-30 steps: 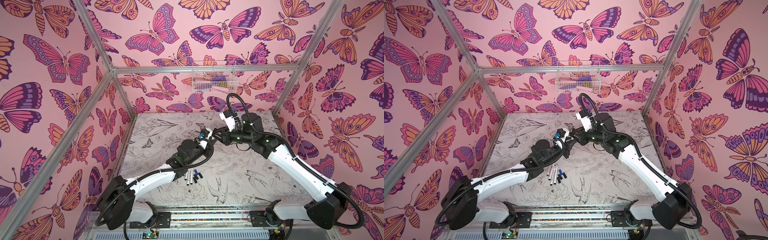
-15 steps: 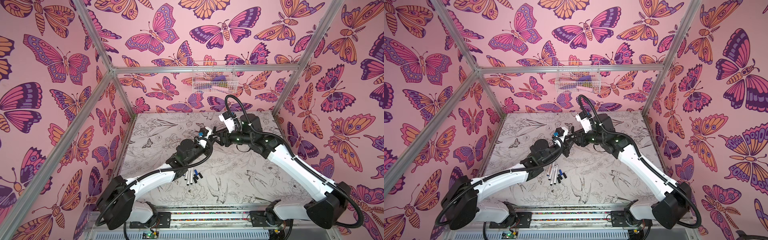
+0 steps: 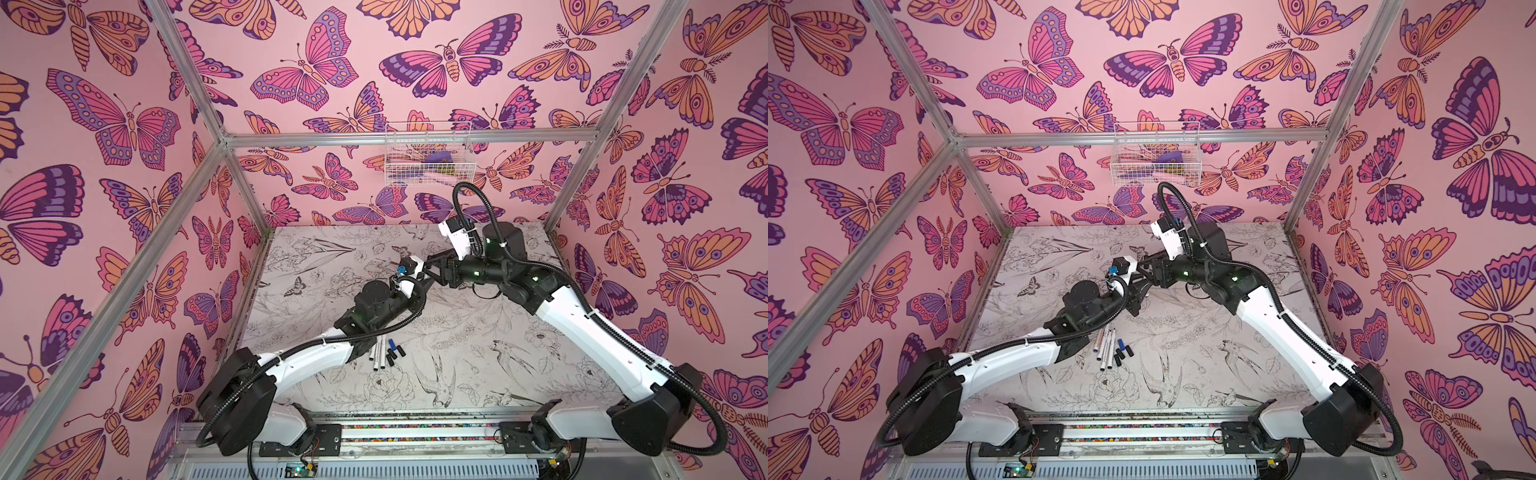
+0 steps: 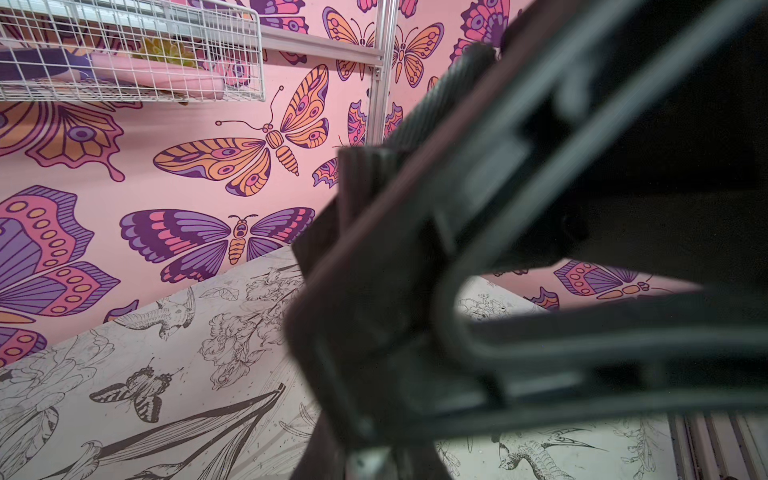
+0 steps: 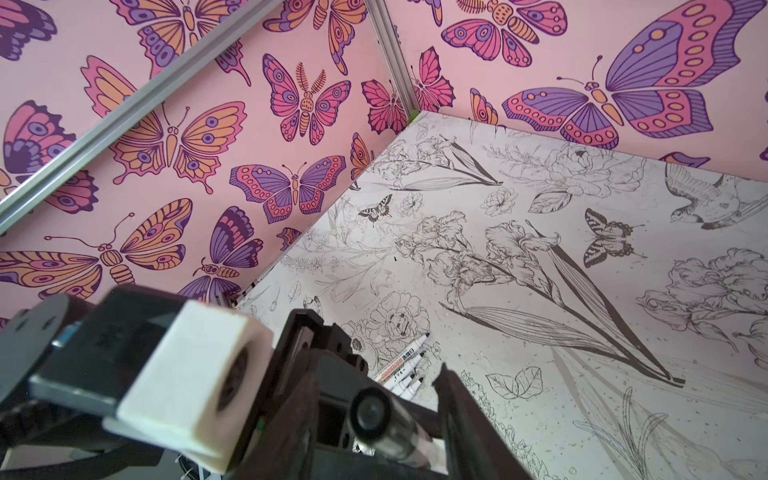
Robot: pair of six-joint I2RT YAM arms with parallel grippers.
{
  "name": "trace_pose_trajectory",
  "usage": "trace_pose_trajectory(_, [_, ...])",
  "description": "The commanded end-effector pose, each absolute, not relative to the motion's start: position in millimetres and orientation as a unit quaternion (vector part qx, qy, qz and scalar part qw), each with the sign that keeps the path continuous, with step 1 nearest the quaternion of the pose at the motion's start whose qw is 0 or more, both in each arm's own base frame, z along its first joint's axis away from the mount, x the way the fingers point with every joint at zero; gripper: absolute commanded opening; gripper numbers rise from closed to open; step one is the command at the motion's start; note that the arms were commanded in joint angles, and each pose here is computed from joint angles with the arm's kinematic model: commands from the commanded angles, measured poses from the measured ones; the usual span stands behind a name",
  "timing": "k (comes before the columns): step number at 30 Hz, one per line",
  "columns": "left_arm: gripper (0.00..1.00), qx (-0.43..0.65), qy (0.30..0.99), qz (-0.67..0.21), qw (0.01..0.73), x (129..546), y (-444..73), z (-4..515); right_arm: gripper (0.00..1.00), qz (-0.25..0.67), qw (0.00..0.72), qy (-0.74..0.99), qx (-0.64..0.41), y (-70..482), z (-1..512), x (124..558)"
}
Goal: Insert the pens into the pen caps
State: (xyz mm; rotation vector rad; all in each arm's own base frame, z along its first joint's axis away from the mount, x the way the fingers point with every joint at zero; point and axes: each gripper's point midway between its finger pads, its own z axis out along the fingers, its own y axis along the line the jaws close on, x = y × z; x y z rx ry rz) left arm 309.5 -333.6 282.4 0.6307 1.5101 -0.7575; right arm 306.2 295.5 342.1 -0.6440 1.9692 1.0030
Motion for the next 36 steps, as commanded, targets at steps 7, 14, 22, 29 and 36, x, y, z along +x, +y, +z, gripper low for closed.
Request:
trace_pose_trajectory(7, [0.0,0.273,0.648,-0.345,0.622,305.2,-336.1,284.0,0.42,0.405,0.419,0.77,-0.257,302.1,354.7,313.7])
trace_pose_trajectory(14, [0.0,0.277,0.643,-0.348,0.623,302.8,-336.9,287.4,0.32,0.402,0.417,0.775,-0.252,301.8,351.2,316.0])
trace_pose_trajectory(22, [0.0,0.278,0.639,-0.348,0.627,302.2,-337.3,291.5,0.09,0.407,0.405,0.78,-0.248,302.6,344.0,314.3])
trace_pose_trajectory(29, [0.0,0.276,0.601,-0.343,0.667,303.5,-336.6,332.4,0.03,0.428,0.366,0.791,-0.238,304.7,319.6,304.3])
trace_pose_trajectory(36, [0.0,0.293,0.542,-0.314,0.722,306.3,-339.3,381.4,0.01,0.419,0.31,0.82,-0.236,305.2,277.8,290.8])
